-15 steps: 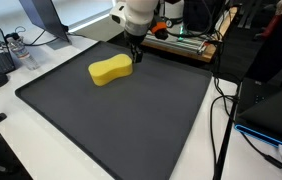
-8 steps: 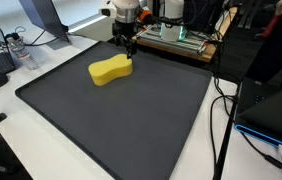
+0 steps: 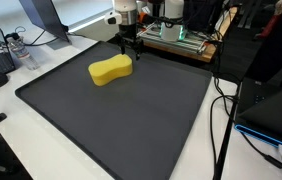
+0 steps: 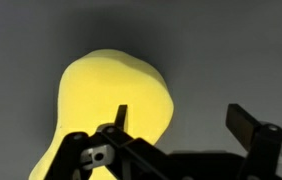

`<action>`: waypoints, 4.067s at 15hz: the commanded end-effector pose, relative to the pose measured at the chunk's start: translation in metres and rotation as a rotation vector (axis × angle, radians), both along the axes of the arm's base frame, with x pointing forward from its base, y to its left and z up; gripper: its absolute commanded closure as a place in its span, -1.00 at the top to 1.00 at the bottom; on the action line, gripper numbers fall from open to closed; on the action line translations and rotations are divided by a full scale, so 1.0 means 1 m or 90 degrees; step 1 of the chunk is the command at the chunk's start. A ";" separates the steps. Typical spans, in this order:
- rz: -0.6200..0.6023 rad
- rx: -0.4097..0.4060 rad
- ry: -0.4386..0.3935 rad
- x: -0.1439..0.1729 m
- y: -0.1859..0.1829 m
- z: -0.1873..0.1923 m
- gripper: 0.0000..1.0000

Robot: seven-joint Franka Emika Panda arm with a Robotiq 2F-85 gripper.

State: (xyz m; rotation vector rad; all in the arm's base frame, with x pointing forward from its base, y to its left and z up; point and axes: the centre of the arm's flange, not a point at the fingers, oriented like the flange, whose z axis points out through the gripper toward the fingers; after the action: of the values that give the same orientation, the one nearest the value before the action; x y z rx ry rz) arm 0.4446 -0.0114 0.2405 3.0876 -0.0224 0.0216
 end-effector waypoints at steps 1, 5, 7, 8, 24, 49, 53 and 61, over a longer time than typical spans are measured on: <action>0.036 0.055 -0.009 -0.028 -0.031 0.002 1.00; 0.010 0.060 -0.035 -0.049 -0.064 0.002 1.00; 0.010 0.066 -0.070 -0.055 -0.082 0.001 1.00; 0.007 0.070 -0.088 -0.058 -0.092 -0.001 1.00; -0.020 0.180 -0.131 -0.055 -0.165 0.010 1.00; -0.004 0.338 -0.104 0.140 -0.311 0.009 1.00; 0.134 0.299 -0.104 0.157 -0.309 0.030 1.00; 0.396 0.270 -0.052 0.197 -0.265 0.055 1.00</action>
State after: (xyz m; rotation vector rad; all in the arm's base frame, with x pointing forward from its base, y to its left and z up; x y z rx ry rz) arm 0.6202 -0.2871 0.2879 3.4151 0.7987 0.2383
